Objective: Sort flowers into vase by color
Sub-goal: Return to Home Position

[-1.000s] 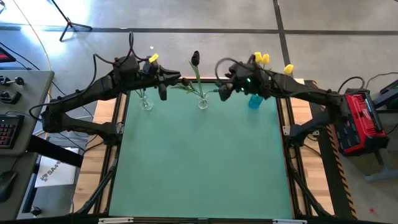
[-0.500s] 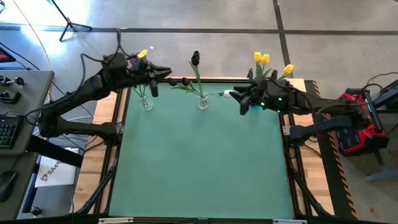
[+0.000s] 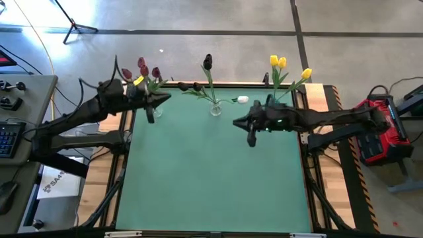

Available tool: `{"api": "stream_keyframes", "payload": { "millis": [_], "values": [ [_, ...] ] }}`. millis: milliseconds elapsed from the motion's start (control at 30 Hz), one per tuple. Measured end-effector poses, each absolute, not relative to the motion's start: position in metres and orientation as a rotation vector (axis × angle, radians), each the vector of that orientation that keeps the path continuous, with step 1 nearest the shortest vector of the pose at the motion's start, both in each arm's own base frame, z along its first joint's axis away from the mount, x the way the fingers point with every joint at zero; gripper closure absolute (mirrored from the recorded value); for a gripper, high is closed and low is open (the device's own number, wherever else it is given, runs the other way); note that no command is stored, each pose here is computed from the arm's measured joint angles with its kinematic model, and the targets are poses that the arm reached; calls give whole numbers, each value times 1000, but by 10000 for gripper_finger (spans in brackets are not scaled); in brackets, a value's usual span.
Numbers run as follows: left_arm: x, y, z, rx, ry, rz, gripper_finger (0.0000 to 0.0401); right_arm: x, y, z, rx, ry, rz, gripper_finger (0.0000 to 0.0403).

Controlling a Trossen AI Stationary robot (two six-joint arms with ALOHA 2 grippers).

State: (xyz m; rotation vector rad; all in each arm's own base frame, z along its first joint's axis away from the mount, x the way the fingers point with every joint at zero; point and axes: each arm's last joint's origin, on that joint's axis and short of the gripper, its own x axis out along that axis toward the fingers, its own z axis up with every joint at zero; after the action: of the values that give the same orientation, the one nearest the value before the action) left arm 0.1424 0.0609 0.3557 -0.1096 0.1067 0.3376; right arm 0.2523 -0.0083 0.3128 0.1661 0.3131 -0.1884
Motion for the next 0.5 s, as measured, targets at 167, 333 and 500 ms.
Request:
{"api": "stream_keyframes", "payload": {
  "millis": [167, 333, 500],
  "values": [
    [127, 51, 330, -20, 179, 303, 400, 255, -12, 298, 156, 427, -206, 383],
    [112, 43, 310, -9, 147, 282, 401, 247, -8, 323, 21, 264, -136, 398],
    [92, 35, 297, -11, 37, 294, 401, 223, -12, 344, -40, 183, -158, 402]
  ]
}}
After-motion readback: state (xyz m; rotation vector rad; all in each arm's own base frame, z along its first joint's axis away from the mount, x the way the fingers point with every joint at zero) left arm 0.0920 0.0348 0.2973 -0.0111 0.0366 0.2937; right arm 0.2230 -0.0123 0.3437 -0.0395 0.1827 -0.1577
